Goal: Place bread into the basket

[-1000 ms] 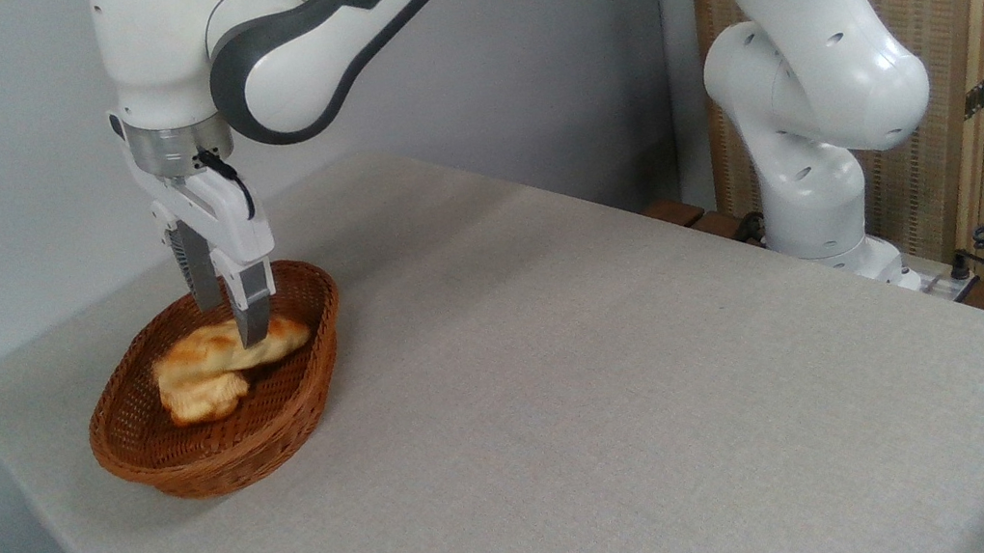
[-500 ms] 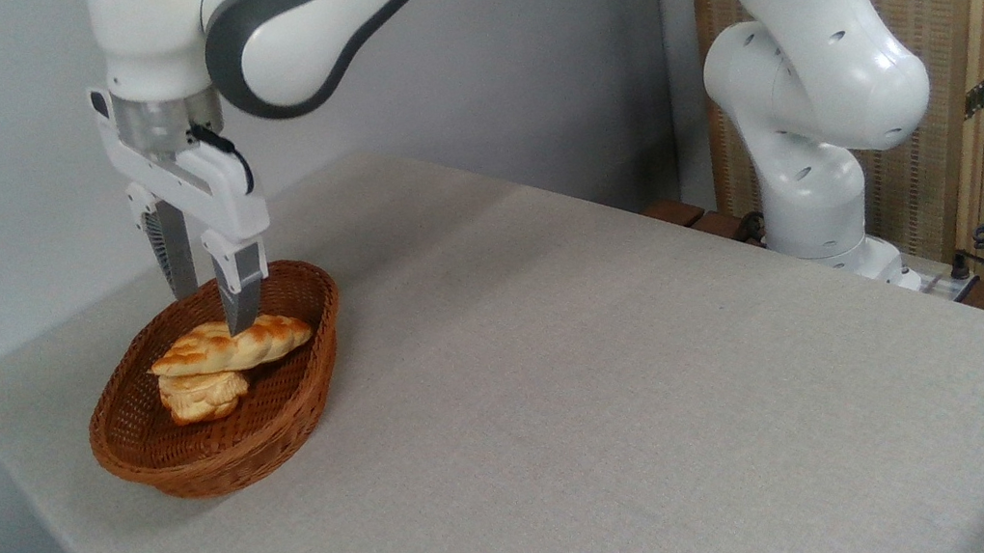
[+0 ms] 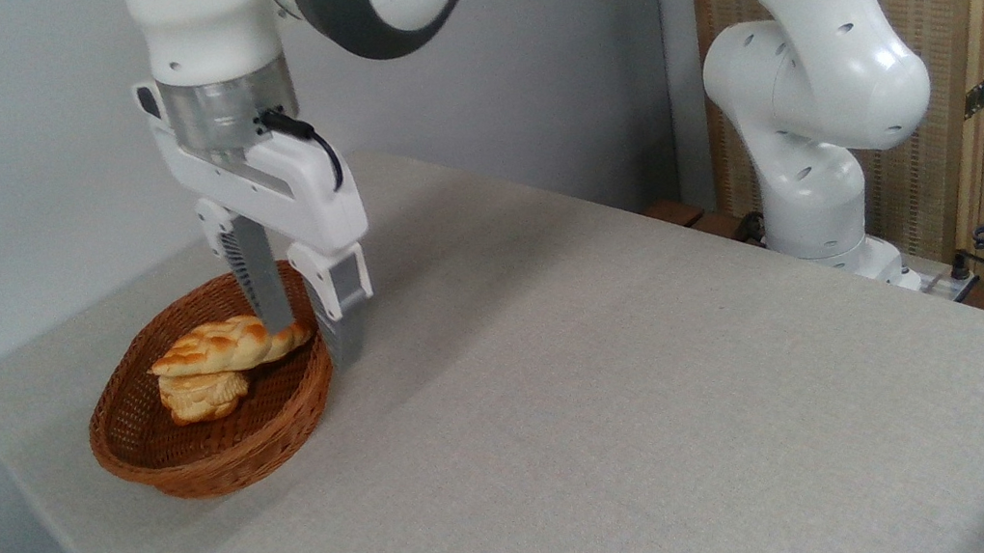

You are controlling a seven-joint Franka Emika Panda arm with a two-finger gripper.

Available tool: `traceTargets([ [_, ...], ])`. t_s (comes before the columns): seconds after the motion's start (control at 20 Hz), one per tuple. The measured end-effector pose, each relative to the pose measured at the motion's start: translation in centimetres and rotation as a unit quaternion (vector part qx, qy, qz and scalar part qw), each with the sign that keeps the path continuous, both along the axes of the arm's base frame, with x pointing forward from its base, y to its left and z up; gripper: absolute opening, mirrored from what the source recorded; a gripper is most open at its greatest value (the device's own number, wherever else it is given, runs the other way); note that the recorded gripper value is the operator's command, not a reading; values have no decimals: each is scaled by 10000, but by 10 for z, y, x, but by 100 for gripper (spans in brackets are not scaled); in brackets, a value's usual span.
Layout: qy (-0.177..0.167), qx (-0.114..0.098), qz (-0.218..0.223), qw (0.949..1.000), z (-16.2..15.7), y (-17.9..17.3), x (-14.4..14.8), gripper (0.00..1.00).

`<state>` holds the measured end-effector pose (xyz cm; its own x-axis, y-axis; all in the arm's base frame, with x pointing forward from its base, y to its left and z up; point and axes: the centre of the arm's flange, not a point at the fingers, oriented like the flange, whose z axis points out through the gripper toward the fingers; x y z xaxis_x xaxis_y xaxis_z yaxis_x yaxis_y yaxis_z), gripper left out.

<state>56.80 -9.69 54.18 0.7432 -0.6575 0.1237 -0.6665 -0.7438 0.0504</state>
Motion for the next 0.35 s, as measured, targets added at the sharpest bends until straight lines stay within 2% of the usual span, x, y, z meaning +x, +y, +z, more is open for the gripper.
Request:
traceTargets([
  [0.05, 46, 29, -143, 9999, -1, 8, 0, 100],
  [0.2, 70, 341, -560, 9978, -3, 22, 0, 100],
  [0.35, 109, 393, -575, 9975, -4, 28, -1, 100],
])
